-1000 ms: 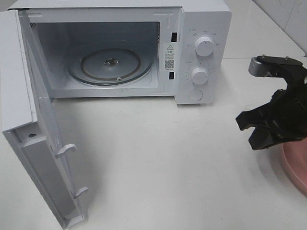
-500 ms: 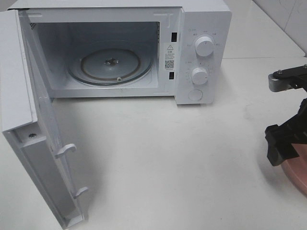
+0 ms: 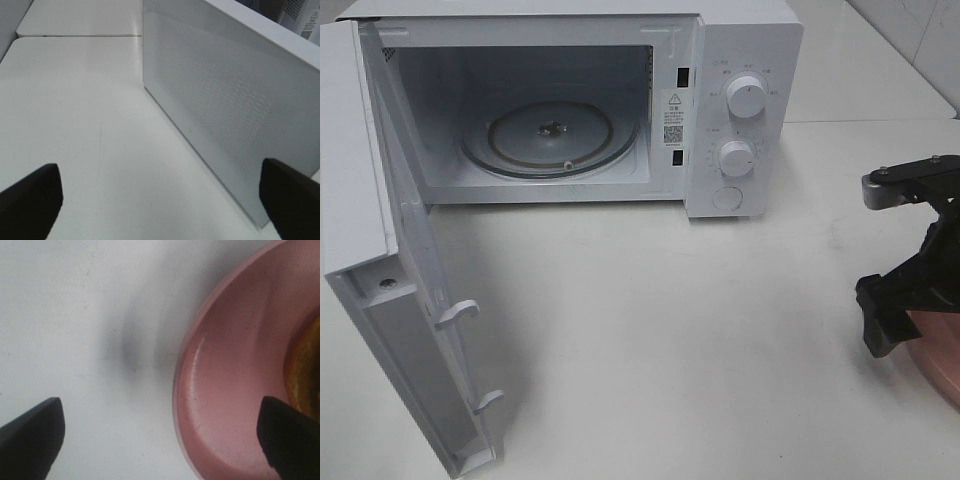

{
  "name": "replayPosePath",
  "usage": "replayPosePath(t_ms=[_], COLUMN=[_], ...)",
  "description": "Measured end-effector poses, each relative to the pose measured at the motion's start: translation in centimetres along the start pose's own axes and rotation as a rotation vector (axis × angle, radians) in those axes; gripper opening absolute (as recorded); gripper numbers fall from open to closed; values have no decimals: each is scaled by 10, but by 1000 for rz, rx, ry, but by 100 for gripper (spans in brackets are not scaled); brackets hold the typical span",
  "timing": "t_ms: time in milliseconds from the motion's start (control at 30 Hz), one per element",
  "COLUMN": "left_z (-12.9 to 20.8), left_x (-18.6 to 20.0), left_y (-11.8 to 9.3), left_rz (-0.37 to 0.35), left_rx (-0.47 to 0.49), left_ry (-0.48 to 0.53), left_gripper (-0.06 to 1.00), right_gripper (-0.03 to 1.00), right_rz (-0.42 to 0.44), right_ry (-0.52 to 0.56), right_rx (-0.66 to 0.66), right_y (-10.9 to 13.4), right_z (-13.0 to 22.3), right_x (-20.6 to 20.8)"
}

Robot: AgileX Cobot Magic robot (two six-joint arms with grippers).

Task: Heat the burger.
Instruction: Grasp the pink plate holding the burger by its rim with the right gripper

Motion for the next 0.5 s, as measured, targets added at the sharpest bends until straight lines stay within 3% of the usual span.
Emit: replayPosePath(t_ms=[500], left_z=[0], left_x=[0], left_y=[0], left_rz=[0], left_rx=[0], left_ry=[0], left_gripper=[99], right_gripper=[94], right_rz=[2], right_ry=[26], right_rx=[13], right_y=[2], right_z=[-9], right_x=[-32])
Point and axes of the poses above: a point on each arm's last joint axis where the gripper is mounted, x pointing back along that axis away from the gripper, y along the wrist's bending axis when the last joint is at zero, z = x × y, the point moved 9 cm from there along -x, pointing out along that axis toward the gripper, and after that the axes turned 10 degrees about x, right-handed, at the moved point
